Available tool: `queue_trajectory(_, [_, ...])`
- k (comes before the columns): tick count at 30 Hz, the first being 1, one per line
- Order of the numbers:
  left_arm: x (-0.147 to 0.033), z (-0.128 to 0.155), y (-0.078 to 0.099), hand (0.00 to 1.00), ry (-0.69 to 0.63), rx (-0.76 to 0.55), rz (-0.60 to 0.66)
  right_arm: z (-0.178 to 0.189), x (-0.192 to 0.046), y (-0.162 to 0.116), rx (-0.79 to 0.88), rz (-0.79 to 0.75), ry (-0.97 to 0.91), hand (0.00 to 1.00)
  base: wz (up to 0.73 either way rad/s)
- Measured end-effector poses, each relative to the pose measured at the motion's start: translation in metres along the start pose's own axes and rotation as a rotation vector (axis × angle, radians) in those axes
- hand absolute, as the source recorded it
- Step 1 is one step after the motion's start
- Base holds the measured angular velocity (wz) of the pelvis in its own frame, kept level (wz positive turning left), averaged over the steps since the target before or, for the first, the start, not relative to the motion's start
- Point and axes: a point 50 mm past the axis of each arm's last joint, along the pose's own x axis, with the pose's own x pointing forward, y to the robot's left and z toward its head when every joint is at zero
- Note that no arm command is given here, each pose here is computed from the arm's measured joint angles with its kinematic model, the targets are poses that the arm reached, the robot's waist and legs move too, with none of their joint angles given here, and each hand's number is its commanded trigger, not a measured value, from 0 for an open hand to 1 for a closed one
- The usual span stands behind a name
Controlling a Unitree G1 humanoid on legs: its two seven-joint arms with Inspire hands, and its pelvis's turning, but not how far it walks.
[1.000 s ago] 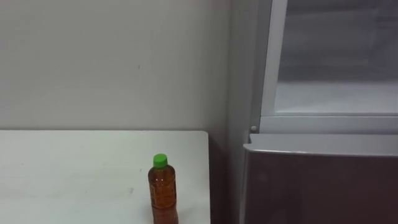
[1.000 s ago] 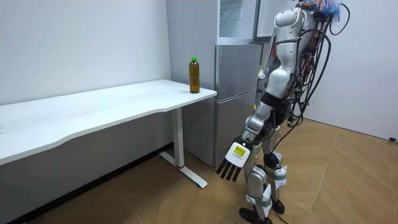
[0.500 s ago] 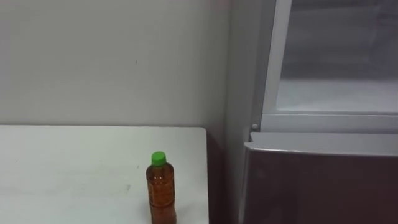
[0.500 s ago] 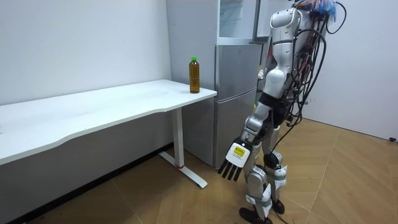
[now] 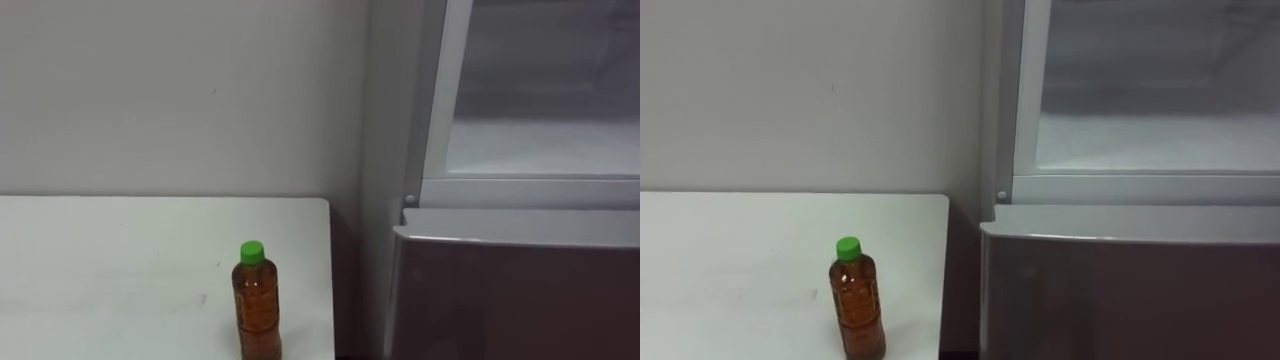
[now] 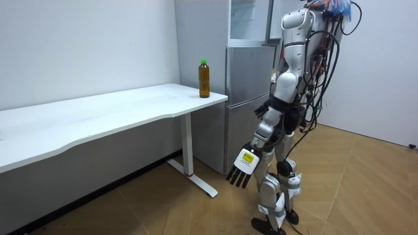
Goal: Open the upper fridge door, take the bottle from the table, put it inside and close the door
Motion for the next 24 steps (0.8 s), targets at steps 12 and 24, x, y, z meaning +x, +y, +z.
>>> queue_trajectory(12, [0.000,0.002,0.004,0.00,-0.013,0.114,-0.028,0.070,-0.017,0.024,-0.073,0.139,-0.292,0.00,-0.01])
queue_trajectory(24, [0.001,0.004,0.016,0.00,-0.011,0.285,-0.025,0.101,-0.030,0.032,-0.247,0.282,-0.345,0.00,-0.05])
